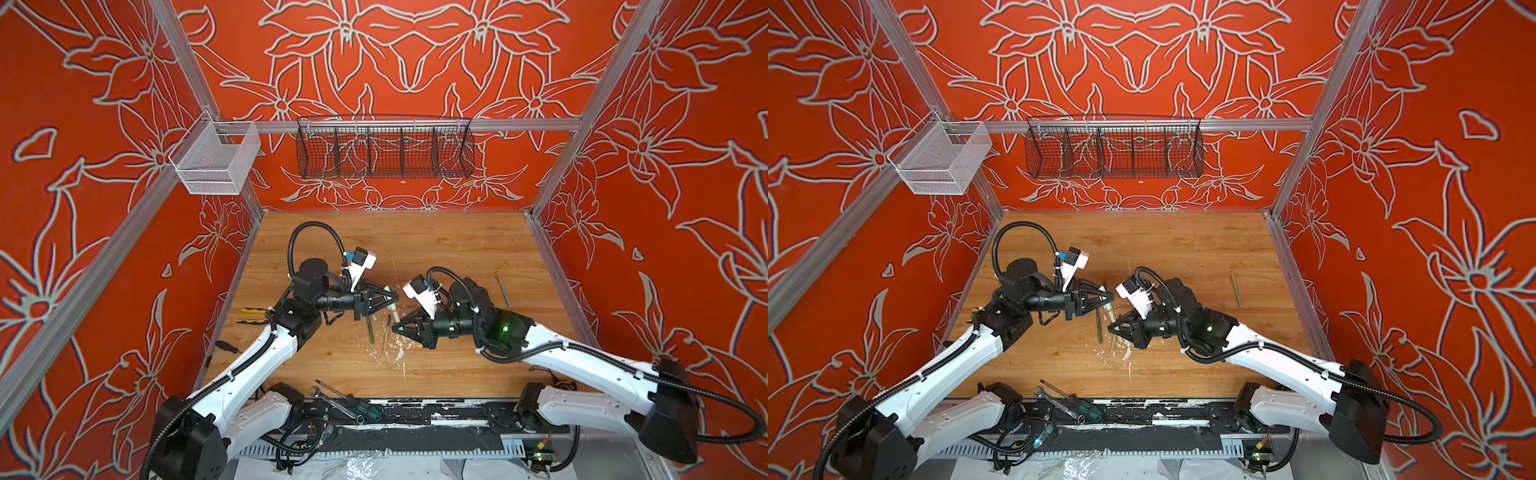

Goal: Insert the pens into the pen caps

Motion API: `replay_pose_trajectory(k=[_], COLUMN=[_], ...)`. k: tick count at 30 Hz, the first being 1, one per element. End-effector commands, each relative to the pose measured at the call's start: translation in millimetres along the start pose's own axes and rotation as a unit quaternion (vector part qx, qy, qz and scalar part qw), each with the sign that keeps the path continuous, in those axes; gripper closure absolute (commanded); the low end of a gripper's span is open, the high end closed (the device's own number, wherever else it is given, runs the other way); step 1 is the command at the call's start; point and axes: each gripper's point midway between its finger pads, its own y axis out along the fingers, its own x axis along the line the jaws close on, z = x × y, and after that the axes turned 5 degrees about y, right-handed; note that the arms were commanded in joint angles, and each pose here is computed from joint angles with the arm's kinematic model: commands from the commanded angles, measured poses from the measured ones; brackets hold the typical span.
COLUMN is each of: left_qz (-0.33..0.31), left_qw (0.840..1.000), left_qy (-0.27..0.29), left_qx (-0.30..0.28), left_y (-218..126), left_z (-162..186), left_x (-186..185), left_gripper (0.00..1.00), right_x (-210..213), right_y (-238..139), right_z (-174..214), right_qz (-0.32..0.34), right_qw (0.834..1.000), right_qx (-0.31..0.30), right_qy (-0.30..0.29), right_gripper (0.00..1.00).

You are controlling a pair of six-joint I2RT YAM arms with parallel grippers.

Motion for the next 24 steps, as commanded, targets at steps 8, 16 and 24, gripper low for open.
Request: replay_pose_trajectory(k=[8, 16, 24], left_qz=[0.024, 0.054, 0.090], left_qw=[1.000, 0.998, 0.995], left_qy=[0.017, 0.018, 0.017], left_qx=[0.001, 0.018, 0.045], left_y=[0, 5, 14], left_z=[-5, 5, 20], left_x=[-8, -19, -33], left_gripper=[1.00, 1.00, 1.00], right_x=[21, 32, 46], right_y=[-5, -23, -33], right_z=[-26, -46, -66], right_qz=[-0.014, -0.008, -0.010], right_qw=[0.999, 0.997, 0.994], right_qx=[-0.030, -0.074, -0.097], right_qy=[-0.011, -0.024, -0.049], right_gripper=[1.00, 1.00, 1.00])
